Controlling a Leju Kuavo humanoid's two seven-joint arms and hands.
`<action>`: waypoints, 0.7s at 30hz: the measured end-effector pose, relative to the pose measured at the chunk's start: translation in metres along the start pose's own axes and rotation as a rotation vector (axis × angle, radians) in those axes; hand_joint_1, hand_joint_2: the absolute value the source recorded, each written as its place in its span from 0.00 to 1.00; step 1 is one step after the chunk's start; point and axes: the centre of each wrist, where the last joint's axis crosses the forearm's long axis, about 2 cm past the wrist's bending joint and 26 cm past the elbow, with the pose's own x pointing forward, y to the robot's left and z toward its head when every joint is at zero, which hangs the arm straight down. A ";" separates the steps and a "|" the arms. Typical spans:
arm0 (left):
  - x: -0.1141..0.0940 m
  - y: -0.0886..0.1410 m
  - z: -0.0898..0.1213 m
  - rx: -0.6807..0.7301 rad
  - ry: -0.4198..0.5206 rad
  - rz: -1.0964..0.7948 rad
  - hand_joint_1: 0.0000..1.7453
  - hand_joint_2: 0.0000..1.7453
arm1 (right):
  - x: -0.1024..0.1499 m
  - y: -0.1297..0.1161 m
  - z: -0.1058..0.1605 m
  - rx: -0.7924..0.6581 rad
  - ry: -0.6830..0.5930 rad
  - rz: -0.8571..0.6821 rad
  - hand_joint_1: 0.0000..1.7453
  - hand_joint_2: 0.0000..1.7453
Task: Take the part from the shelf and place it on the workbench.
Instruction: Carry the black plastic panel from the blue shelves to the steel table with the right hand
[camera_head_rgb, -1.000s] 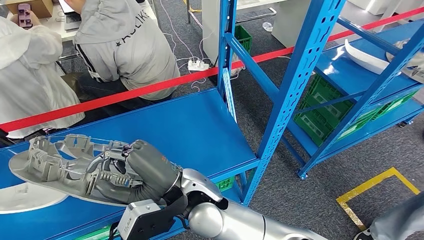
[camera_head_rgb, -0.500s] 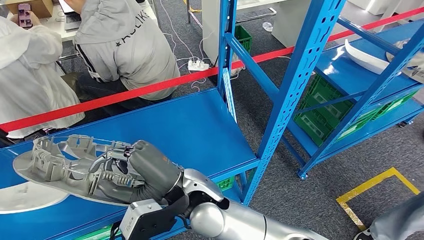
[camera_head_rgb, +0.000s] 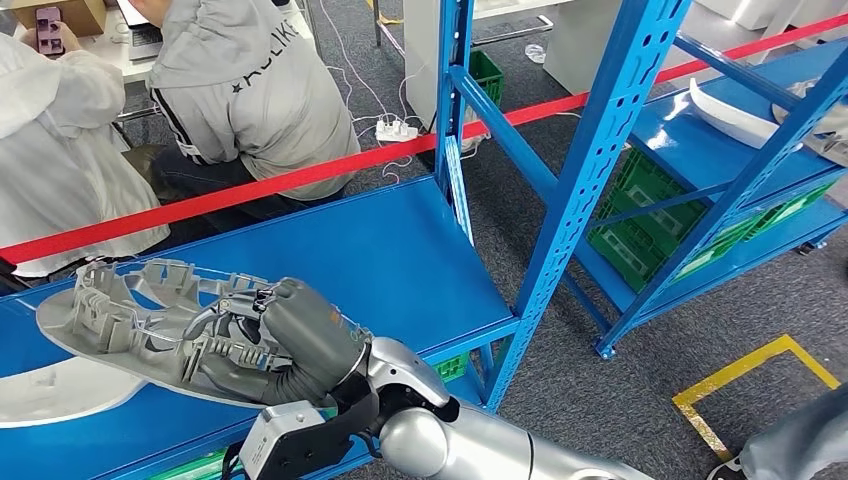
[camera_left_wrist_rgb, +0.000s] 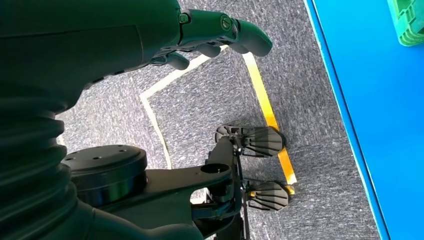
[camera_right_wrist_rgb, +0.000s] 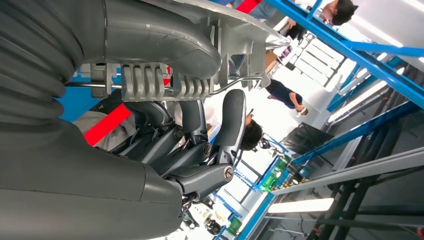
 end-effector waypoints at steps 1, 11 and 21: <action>0.000 0.000 0.000 -0.002 0.005 0.000 0.00 1.00 | 0.000 0.000 0.000 0.000 -0.001 0.000 1.00 1.00; 0.000 0.003 -0.001 0.006 0.080 -0.011 0.00 1.00 | -0.002 -0.001 0.002 0.005 0.008 0.005 1.00 1.00; -0.008 0.016 -0.004 0.033 0.115 -0.020 0.00 1.00 | -0.002 -0.001 0.002 0.006 0.008 0.007 1.00 1.00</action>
